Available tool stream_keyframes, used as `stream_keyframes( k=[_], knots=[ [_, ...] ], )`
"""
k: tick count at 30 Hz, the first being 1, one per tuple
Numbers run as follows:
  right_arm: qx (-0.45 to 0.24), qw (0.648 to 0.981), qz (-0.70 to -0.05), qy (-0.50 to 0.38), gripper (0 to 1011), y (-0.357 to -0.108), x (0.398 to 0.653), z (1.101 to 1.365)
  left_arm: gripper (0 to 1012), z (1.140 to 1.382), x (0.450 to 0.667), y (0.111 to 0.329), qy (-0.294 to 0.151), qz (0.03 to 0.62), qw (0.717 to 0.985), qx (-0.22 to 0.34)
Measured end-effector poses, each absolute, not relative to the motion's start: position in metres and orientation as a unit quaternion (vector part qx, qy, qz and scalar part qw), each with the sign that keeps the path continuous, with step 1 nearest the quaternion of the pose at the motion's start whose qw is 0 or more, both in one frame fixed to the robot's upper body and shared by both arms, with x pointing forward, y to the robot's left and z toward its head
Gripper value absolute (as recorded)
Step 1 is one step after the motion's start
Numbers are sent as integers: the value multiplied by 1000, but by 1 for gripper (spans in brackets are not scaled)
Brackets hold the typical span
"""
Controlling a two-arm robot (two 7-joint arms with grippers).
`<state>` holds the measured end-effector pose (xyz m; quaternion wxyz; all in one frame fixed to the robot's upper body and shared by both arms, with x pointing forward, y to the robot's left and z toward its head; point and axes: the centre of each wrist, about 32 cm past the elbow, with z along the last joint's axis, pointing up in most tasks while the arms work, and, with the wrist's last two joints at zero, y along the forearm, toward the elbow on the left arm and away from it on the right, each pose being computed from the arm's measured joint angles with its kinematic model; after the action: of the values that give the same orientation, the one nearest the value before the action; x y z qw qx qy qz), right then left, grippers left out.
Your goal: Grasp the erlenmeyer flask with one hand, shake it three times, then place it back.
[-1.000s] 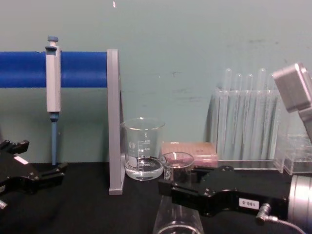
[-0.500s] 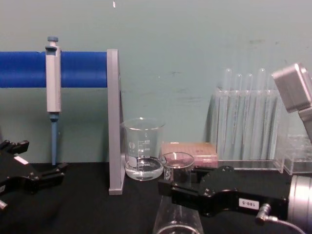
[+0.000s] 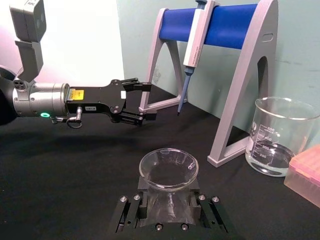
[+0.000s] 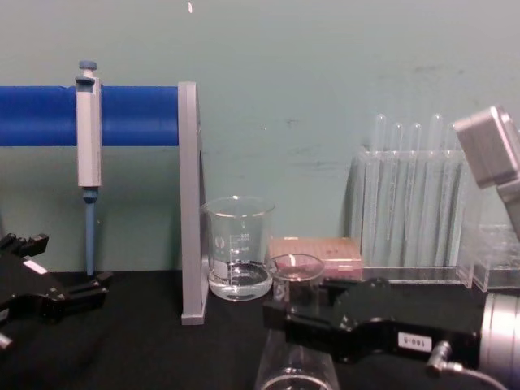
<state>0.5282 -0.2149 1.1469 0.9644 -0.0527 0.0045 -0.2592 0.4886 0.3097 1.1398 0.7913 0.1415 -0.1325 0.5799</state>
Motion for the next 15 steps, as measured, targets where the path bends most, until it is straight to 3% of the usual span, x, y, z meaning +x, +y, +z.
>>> stream_keyframes(
  k=[15],
  knots=[
    [-55,964,-259,5,914,-215,528,1147,1001,1140,489,310,-132,580,791,142]
  ],
)
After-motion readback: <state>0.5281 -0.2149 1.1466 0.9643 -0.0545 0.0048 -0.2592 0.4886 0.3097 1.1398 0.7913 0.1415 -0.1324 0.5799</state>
